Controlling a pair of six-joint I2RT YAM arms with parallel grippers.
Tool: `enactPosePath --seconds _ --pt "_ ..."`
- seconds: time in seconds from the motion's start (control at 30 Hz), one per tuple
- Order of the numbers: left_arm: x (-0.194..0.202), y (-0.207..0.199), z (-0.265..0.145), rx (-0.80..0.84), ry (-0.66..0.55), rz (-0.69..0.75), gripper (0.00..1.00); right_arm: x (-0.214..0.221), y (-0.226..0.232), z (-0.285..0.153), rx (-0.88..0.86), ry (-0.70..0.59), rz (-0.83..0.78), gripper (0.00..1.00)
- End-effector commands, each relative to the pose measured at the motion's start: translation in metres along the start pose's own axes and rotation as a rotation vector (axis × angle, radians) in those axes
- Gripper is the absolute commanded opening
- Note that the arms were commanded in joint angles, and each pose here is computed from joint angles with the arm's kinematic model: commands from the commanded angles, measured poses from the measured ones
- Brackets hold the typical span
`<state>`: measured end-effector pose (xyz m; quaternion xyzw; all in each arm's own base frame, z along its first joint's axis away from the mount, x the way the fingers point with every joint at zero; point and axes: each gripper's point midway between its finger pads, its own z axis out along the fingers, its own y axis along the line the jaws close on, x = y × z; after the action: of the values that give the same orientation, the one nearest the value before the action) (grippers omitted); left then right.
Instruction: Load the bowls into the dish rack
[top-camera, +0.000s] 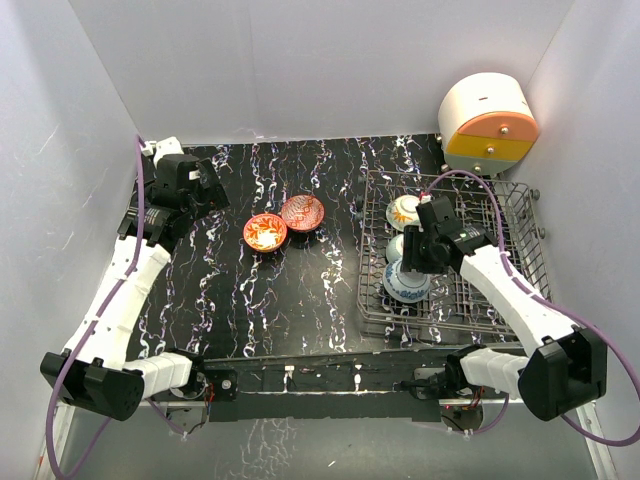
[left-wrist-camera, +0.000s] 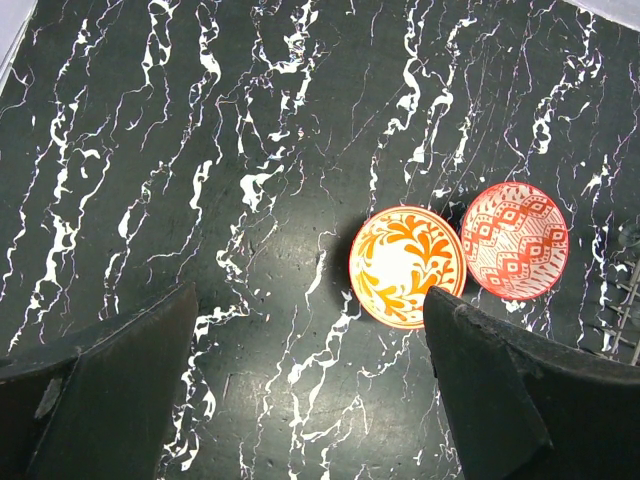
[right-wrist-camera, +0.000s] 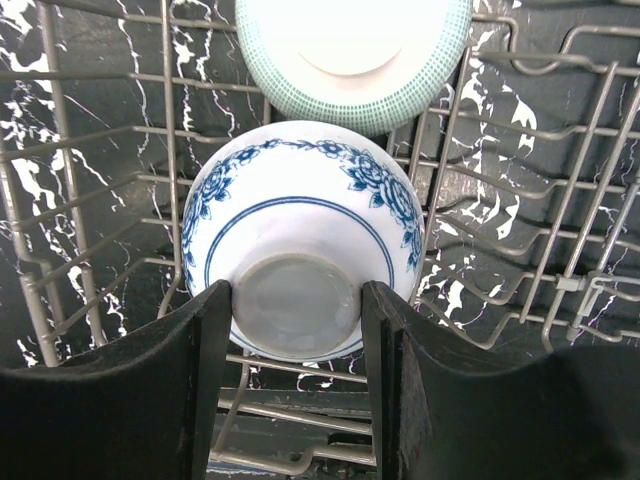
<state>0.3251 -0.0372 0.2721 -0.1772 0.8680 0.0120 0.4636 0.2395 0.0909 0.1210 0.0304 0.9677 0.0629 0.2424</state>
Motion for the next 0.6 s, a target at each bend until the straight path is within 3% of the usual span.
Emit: enactPosePath --seconds 0.0,0.33,0.57 --pt "-0.001 0.002 -0.003 -0.004 -0.01 -0.001 0.93 -0.002 0.004 0.008 -0.018 -0.02 0.025 0.23" --pt "-0.002 0.003 -0.006 -0.002 -0.016 -0.003 0.93 0.001 -0.004 0.022 0.018 -0.041 0.043 0.24" --pt "-0.006 0.003 -0.008 -0.005 -0.022 0.003 0.93 0.015 -0.009 0.037 0.042 0.003 0.051 0.35"
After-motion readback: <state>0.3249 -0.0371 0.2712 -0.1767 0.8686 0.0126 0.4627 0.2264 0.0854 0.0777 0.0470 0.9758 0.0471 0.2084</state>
